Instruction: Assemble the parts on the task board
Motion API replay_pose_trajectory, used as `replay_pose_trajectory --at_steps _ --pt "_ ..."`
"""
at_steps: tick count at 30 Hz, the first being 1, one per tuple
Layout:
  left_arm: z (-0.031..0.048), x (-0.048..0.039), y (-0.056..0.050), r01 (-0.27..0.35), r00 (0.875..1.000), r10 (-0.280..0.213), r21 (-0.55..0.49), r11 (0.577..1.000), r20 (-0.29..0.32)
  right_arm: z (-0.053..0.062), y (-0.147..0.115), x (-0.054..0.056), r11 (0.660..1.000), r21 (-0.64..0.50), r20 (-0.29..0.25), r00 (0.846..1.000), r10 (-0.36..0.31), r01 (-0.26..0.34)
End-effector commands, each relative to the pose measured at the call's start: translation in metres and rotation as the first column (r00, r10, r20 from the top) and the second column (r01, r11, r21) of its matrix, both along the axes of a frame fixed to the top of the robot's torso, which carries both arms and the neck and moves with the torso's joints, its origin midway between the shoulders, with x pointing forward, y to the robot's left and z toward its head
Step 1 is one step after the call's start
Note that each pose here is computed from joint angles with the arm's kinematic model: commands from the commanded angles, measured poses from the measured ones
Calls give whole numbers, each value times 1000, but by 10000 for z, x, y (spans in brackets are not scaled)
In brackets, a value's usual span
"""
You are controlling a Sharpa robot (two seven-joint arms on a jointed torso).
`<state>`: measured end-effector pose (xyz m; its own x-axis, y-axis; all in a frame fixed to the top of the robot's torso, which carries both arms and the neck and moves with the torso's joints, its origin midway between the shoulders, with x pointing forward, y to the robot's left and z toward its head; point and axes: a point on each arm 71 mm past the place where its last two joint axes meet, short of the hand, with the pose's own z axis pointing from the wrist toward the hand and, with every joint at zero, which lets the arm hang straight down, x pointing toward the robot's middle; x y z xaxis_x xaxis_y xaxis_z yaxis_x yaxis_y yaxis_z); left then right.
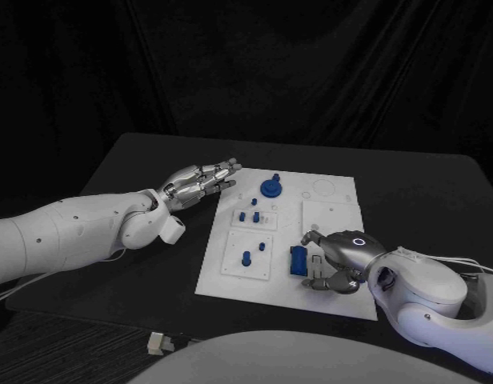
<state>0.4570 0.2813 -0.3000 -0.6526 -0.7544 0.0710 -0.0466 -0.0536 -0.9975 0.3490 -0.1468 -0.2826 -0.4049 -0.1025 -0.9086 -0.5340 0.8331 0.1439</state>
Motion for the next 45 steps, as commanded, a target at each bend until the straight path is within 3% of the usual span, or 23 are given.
replay_pose_trajectory --at_steps 1,15,45 --pt "6 -6 -10 6 1000 -6 -19 1000 0 4 -17 -8 1000 -2 9 1000 -18 18" --pt "6 -7 -5 5 1000 -5 -19 1000 1 85 -76 -8 995 90 62 997 -39 34" --pt "4 -11 -9 8 1000 -9 -20 1000 -3 -31 29 43 999 39 33 999 -20 18"
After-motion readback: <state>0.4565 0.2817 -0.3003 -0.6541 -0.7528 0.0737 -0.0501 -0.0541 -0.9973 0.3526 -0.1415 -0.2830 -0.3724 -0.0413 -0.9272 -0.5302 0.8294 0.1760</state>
